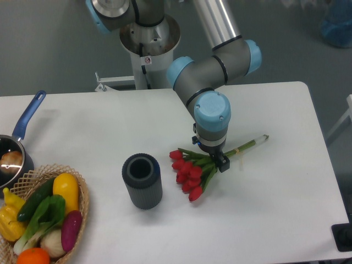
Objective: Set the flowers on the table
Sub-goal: 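Open the gripper, release the tulips, and lift away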
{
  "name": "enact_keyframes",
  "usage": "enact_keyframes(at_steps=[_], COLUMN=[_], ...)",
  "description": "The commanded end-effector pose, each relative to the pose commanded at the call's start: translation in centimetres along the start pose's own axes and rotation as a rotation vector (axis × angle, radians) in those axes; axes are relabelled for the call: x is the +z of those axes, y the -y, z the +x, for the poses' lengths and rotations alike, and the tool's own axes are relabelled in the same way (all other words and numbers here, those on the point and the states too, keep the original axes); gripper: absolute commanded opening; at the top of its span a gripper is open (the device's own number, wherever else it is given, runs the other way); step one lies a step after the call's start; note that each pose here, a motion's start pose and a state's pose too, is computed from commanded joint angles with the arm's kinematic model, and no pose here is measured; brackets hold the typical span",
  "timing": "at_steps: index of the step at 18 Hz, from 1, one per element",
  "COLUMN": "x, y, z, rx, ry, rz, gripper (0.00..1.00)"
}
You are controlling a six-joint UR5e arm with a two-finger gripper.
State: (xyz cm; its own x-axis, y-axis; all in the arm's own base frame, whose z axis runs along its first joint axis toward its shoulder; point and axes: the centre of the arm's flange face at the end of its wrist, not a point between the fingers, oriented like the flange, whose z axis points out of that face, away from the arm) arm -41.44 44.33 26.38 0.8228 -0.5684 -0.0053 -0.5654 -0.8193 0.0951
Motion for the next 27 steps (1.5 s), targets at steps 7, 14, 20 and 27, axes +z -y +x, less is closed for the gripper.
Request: enact_keyframes(at_steps=[7,14,20,27], x=[-7.4,-12.9,-16.8,-17.0], y=[-0.9,0.1,0.8,0.7], z=[-0.3,0.1,2.0,2.0], rx=[-0.076,-0.074,-0.053,-0.054], ry=[0.153,0.277,0.333,0.338], rz=[0.157,0.292,0.344,0.344], gripper=[1.0,1.0,1.0,1.0])
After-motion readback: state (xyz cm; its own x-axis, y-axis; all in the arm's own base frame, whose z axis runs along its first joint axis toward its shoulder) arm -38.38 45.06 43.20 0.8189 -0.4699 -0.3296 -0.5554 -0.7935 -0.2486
